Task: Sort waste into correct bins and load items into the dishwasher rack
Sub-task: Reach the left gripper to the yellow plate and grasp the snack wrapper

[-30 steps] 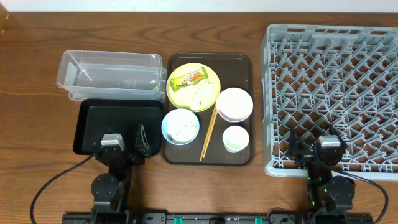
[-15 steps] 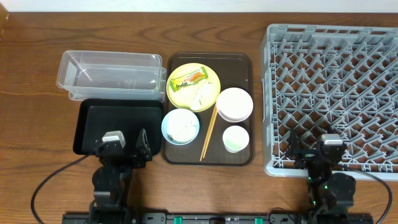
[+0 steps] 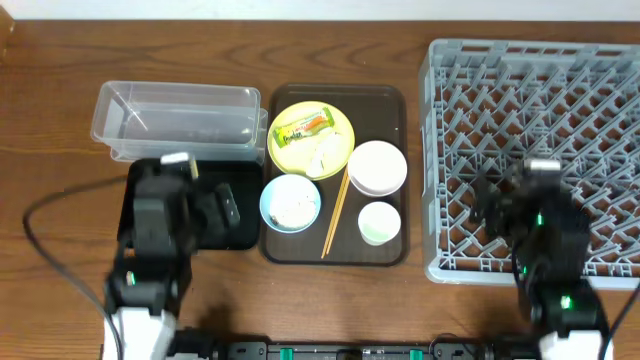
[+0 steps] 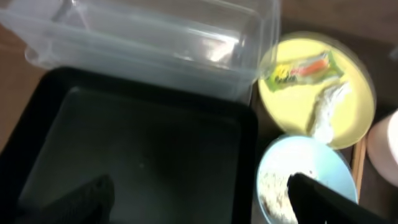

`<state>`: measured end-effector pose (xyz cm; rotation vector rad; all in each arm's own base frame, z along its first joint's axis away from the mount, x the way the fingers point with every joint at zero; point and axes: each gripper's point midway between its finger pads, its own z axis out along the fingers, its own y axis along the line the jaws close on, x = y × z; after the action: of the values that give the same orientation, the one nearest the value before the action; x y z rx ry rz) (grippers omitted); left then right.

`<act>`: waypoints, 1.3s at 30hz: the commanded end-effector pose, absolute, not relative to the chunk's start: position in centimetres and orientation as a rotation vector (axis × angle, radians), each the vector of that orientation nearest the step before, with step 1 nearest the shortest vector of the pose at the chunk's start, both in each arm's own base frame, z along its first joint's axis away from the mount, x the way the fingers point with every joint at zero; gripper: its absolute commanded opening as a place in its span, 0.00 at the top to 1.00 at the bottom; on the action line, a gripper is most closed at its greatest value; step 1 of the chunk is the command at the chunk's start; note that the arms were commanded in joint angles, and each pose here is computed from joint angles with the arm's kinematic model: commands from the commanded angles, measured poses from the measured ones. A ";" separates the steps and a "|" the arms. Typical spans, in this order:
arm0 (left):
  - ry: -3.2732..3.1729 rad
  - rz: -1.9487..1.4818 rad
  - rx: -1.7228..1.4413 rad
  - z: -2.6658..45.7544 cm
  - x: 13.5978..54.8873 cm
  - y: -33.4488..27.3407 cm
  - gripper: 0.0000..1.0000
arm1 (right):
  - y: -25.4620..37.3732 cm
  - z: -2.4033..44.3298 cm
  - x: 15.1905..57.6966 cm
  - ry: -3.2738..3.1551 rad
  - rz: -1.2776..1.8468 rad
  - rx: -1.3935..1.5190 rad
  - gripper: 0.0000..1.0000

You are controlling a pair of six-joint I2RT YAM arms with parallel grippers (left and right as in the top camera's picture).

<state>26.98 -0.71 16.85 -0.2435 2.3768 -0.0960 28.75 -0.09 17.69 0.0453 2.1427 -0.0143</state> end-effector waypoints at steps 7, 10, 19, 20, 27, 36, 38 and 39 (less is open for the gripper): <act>2.673 -0.047 -0.306 17.1 28.2 -0.6 0.09 | -0.2 17.0 31.9 2.346 -0.026 0.055 0.01; 2.660 -0.060 -0.301 17.1 28.8 -0.8 0.09 | -0.2 16.6 31.9 2.357 -0.025 0.054 0.01; 2.420 -0.284 -0.175 20.0 35.2 -4.6 0.10 | 0.0 16.6 31.9 2.358 -0.007 0.055 0.01; 2.406 -0.291 -0.157 20.0 35.8 -5.0 0.10 | 0.0 16.6 31.9 2.358 -0.004 0.054 0.01; 2.365 -0.312 0.064 19.5 39.5 -9.8 0.11 | 0.0 16.6 32.0 2.355 -0.004 0.054 0.01; 2.402 -0.270 0.339 14.5 41.6 -16.2 0.11 | 0.0 16.7 32.1 2.352 -0.004 0.054 0.01; 2.423 -0.270 0.397 12.7 41.6 -17.6 0.11 | 0.0 16.7 32.1 2.352 -0.005 0.054 0.01; 2.435 -0.272 0.413 11.9 41.5 -18.1 0.11 | 0.0 16.7 32.1 2.352 -0.005 0.054 0.01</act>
<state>41.20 -16.85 13.32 0.3238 2.4274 -0.3042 31.65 0.18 15.78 0.0363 2.3741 -0.0143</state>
